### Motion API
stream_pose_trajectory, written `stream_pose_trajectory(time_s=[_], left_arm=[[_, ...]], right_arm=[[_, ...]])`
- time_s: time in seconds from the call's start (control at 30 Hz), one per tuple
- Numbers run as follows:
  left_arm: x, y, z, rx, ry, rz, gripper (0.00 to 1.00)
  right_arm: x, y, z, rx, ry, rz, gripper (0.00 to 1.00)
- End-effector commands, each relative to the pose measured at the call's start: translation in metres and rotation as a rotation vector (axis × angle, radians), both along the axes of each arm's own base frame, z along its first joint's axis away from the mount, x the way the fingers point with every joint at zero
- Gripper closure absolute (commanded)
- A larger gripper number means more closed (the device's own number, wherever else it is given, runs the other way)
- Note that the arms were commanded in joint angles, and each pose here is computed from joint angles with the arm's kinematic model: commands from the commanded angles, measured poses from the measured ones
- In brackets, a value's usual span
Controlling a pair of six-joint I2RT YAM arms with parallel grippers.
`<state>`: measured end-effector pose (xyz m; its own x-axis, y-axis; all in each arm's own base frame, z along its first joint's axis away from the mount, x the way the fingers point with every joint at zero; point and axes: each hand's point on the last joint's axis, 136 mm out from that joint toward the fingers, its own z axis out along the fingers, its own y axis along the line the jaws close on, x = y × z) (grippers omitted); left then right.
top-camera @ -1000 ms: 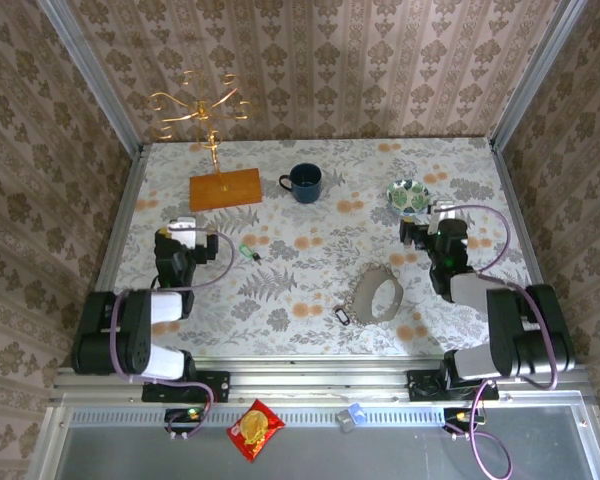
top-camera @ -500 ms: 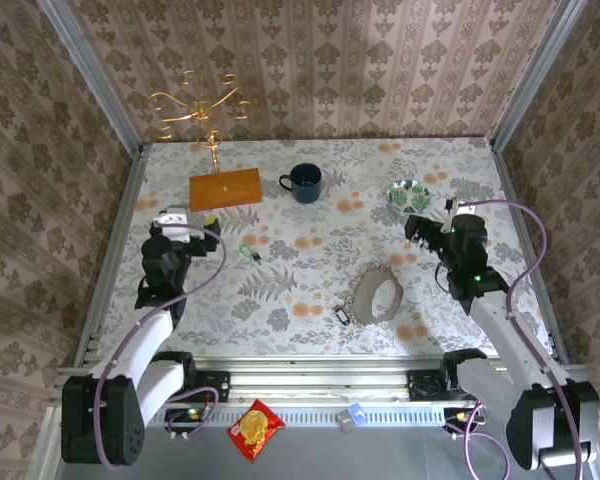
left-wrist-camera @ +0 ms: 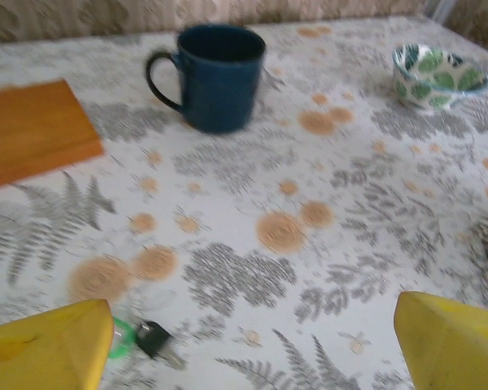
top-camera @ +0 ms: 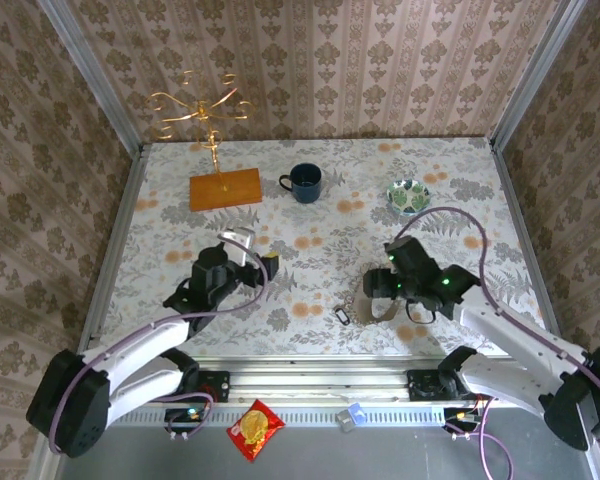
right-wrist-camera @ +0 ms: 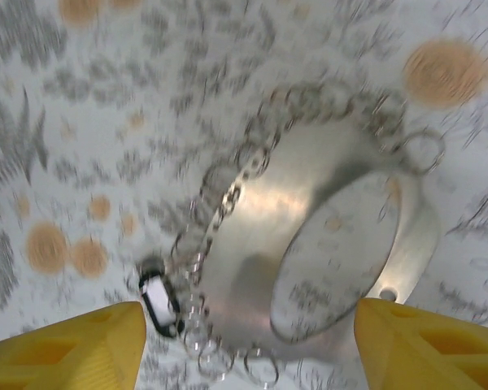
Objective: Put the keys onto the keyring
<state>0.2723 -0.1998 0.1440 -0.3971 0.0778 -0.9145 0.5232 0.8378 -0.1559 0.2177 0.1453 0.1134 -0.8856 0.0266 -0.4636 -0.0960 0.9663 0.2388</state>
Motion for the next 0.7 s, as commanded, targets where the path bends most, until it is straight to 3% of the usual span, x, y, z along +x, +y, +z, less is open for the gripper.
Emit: stream_pose_trajectory(time_s=[0.0,0.23,0.47,0.67], left_arm=[[0.005,-0.019,0.014,-0.057,-0.016,0.016,0.10],[0.003,-0.034,0.005,-0.059,-0.017,-0.002,0.10],[0.004,-0.028,0.003,-0.066,-0.036,0.033,0.10],[0.005,-0.024,0.004,-0.066,-0.044,0.053,0.10]], right_arm=[[-0.023,-0.004,-0.010,-0.128,0.110,0.030,0.31],[-0.033,0.025,-0.033,-0.175,0.168,0.137,0.36],[-0.022,0.059,-0.046,-0.131,0.181,0.168,0.40],[-0.017,0.074,-0.063,-0.193,0.198,0.187,0.41]])
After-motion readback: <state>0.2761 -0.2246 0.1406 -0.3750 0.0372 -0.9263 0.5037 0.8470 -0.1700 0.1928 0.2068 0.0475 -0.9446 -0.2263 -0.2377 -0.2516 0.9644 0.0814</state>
